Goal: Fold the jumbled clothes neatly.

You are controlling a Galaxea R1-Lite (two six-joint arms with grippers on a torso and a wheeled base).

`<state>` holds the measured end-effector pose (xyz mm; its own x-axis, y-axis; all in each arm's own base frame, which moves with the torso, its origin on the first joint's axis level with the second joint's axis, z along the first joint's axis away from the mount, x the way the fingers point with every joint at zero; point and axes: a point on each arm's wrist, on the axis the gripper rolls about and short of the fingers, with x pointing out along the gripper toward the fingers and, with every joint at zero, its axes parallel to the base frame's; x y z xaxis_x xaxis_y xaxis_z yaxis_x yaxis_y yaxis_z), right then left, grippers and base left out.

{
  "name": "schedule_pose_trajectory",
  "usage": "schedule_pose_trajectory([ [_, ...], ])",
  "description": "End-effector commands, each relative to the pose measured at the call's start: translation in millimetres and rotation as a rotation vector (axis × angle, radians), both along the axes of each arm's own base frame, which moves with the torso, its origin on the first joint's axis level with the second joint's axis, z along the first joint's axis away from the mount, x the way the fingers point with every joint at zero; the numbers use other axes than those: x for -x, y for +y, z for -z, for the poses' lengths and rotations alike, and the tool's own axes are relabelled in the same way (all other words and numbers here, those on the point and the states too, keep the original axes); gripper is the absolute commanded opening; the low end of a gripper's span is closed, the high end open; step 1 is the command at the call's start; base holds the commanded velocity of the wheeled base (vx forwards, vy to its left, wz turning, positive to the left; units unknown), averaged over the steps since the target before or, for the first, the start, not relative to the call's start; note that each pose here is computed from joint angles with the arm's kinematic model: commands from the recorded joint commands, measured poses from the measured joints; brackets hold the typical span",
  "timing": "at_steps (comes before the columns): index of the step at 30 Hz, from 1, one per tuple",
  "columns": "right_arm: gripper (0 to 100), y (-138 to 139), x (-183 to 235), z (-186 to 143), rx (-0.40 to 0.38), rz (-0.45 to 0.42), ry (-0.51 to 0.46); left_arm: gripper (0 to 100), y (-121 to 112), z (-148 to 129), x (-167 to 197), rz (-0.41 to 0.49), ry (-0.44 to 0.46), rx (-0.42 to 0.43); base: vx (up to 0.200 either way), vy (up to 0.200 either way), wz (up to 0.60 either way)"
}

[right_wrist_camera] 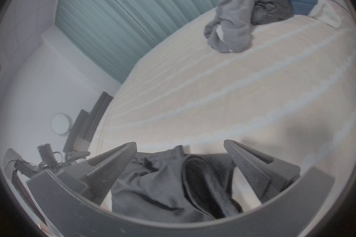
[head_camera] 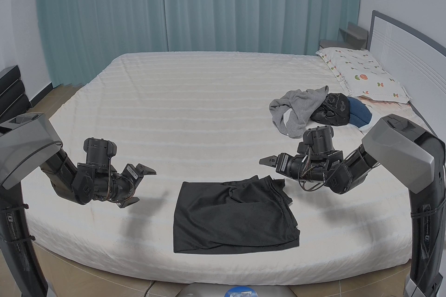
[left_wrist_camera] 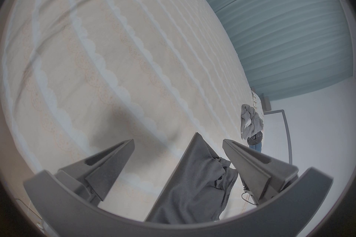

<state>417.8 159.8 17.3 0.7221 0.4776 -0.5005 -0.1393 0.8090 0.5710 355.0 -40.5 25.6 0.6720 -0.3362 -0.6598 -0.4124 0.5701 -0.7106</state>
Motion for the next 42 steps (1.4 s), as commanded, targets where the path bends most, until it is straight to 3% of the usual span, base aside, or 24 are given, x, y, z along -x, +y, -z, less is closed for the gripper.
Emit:
schedule_pose_trajectory([
  [1,100,4,10,1,-0.032,-0.058,-0.01,100,0,0,0,-0.001,0.0,0.001,0.0,0.0,0.0],
  [16,100,23,17,23,-0.026,-0.117,0.026,100,0,0,-1,0.0,-0.002,0.0,0.0,0.0,0.0],
  [17,0,23,17,24,-0.025,-0.117,0.028,100,0,0,-1,-0.001,0.0,0.001,0.0,0.0,0.0],
  [36,0,-10,11,11,-0.001,-0.039,0.024,100,0,1,-1,-0.001,0.0,-0.001,0.0,0.0,0.0],
  [42,0,-15,10,14,0.041,-0.001,0.051,100,0,1,-1,-0.001,0.001,-0.001,0.0,0.0,0.0],
])
